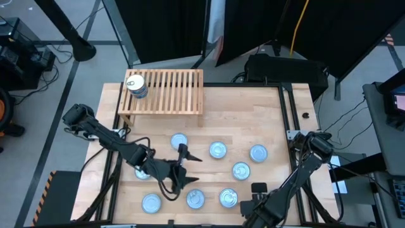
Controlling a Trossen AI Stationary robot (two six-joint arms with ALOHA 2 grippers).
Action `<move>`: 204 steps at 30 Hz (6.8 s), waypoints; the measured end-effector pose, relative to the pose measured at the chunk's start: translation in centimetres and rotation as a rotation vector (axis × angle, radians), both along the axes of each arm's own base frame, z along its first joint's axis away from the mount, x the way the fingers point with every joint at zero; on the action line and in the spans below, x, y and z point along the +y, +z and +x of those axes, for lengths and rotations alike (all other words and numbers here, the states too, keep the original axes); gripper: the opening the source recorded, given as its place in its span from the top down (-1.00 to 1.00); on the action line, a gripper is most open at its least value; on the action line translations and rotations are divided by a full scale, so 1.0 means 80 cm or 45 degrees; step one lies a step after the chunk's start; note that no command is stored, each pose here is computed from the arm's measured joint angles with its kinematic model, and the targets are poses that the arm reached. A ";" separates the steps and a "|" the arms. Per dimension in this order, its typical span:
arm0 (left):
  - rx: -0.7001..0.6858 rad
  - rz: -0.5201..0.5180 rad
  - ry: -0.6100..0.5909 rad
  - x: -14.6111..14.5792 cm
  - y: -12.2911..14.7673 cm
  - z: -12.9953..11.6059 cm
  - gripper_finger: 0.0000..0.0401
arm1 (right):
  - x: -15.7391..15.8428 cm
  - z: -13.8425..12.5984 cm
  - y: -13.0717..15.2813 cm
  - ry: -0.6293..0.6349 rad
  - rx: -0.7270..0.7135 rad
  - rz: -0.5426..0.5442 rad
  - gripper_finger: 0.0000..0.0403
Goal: Stack canned seafood by type on shelf
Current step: Stack the blue can on top of the other blue can
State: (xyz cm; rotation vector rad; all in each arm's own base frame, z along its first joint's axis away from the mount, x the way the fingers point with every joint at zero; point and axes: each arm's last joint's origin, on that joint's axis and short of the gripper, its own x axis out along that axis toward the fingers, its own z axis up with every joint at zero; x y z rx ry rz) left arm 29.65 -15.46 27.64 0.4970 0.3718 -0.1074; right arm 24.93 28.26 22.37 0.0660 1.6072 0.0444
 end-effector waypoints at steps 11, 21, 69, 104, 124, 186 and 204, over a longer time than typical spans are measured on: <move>-0.183 0.013 0.142 -0.012 0.047 -0.001 -0.78 | -0.044 0.044 0.120 0.224 -0.456 -0.387 0.14; -0.272 0.253 0.236 -0.056 0.073 -0.037 -0.83 | -0.081 0.085 0.187 0.303 -0.930 -0.864 0.08; -0.213 0.697 0.489 -0.038 0.087 -0.049 -0.02 | -0.124 0.134 0.216 0.407 -1.099 -0.894 -0.05; -0.158 0.810 0.652 0.044 0.142 -0.084 -0.05 | -0.157 0.055 0.284 0.192 -1.204 -0.787 -0.69; 0.169 0.935 1.351 0.205 0.173 -0.210 -0.05 | -0.175 -0.009 0.127 -0.209 -1.141 -1.078 -0.69; 0.871 0.364 1.457 0.307 0.104 -0.227 -0.73 | -0.184 -0.010 0.145 -0.196 -1.214 -1.059 -0.69; 0.907 0.190 1.410 0.293 0.126 -0.245 -0.73 | -0.184 -0.010 0.145 -0.197 -1.214 -1.058 -0.69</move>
